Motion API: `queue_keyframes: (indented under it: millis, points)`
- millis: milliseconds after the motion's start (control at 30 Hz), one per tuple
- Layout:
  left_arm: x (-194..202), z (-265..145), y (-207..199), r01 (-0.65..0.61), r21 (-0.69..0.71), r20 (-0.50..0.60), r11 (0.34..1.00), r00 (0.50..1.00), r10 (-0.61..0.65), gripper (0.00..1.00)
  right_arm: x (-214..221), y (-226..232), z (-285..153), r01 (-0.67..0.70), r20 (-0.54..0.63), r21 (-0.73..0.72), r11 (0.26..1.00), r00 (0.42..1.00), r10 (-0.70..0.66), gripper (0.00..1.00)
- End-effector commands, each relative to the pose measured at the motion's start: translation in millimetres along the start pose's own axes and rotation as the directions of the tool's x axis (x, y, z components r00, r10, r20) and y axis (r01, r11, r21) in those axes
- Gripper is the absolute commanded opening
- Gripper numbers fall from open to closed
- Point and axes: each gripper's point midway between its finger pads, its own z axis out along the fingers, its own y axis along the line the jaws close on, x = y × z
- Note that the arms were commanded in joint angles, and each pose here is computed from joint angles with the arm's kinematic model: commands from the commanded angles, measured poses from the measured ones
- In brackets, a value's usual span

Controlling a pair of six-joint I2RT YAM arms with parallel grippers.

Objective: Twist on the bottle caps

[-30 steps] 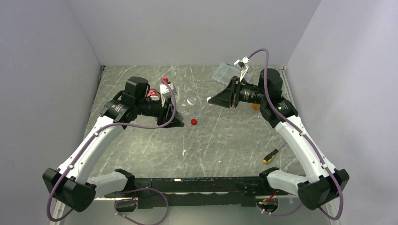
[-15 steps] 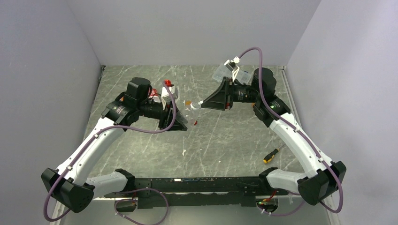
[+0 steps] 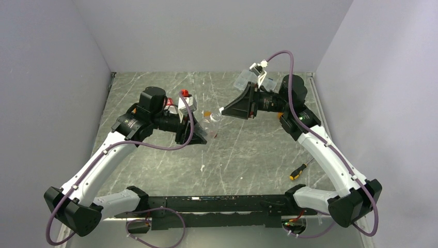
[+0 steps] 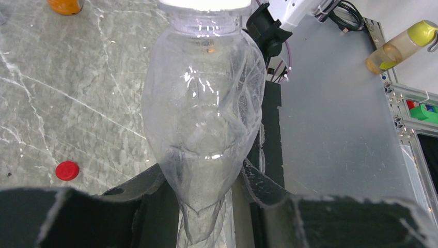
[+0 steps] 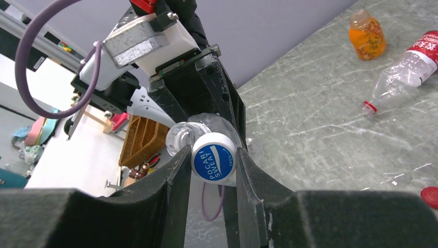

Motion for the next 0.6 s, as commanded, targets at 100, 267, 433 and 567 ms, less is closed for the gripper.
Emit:
queue_keyframes:
  millis: [100, 267, 433, 567]
  points:
    - [-7, 1, -1, -0.036, 0.008, 0.020, 0.999, 0.999, 0.036, 0.00, -14, 31, -3, 0.089, 0.035, -0.078, 0.993, 0.996, -0.087, 0.09]
    - [-10, 1, -1, -0.045, 0.017, 0.024, 0.999, 0.999, 0.044, 0.00, 3, 36, 9, 0.110, -0.040, -0.093, 0.990, 0.993, -0.114, 0.09]
    - [-8, 3, -1, -0.035, 0.026, 0.015, 0.999, 0.999, 0.034, 0.00, 6, 38, 11, 0.119, -0.046, -0.093, 0.989, 0.991, -0.124, 0.09]
    - [-8, 2, -2, -0.041, 0.023, 0.013, 0.999, 0.999, 0.040, 0.00, 12, 38, 11, 0.122, -0.085, -0.096, 0.988, 0.988, -0.130, 0.09]
